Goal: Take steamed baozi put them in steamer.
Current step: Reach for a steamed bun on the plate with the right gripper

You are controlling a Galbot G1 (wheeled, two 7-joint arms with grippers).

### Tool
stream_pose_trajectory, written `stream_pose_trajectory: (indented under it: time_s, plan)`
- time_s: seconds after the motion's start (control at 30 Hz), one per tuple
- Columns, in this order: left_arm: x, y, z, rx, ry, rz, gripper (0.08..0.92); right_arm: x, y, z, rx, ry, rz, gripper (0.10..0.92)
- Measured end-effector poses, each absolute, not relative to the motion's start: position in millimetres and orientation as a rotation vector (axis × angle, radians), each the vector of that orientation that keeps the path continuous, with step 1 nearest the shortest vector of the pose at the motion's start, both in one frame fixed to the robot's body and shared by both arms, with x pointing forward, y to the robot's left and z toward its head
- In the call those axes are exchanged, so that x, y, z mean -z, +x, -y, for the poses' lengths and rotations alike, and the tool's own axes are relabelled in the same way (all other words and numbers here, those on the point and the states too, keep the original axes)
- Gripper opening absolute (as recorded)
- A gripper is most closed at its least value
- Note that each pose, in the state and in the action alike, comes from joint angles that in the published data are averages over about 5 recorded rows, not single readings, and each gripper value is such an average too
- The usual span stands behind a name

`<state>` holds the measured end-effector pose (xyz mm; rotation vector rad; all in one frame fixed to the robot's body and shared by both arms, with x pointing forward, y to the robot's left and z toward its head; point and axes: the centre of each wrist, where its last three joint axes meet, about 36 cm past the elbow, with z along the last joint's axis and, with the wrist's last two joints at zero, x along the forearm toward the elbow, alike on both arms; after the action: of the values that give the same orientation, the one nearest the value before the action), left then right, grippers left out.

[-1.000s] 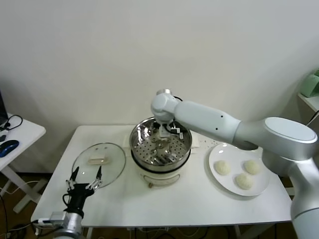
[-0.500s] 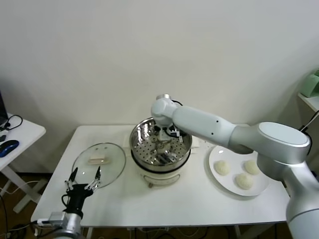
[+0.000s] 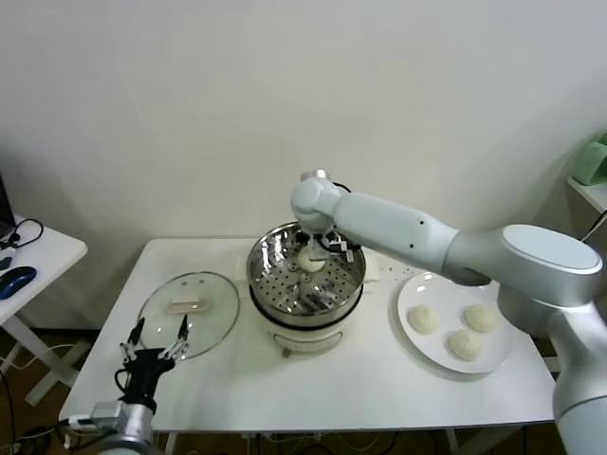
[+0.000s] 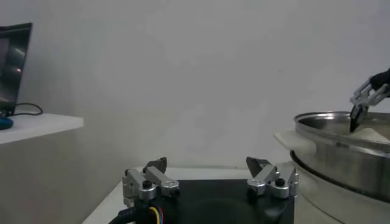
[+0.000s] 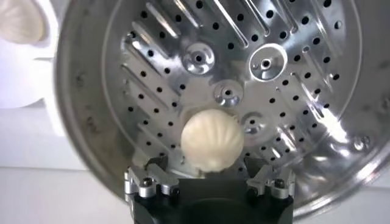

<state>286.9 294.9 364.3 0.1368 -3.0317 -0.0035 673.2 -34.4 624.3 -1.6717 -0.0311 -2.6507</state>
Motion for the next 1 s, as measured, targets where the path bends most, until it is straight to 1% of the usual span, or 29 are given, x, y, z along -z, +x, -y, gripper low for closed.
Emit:
stream_pose_trajectory:
  time_s: [0.23,0.37,0.53,0.77,1.0]
  plan:
    - [-366.3,286.8,-297.4,0.016,0.143,3.03,0.823,-675.5,677.0,91.5,2.686,-1.761,-0.221,0.823]
    - [-367.0,287.3,-298.6,0.024,0.136,3.029,0.823,-695.2,679.8,140.8,2.692,-1.885,-0.556,0.823]
    - [-366.9,287.6,-299.2,0.03,0.108,3.037,0.823,-705.0,681.8,211.5,2.626,-2.031,-1.104,0.823]
    - [-367.1,286.1,-298.7,0.024,0.061,3.048,0.823,-688.2,673.8,294.7,2.458,-2.13,-1.755,0.823]
    - [-368.0,282.0,-298.4,0.031,0.034,3.057,0.823,-637.7,660.2,348.8,2.307,-2.194,-2.156,0.823]
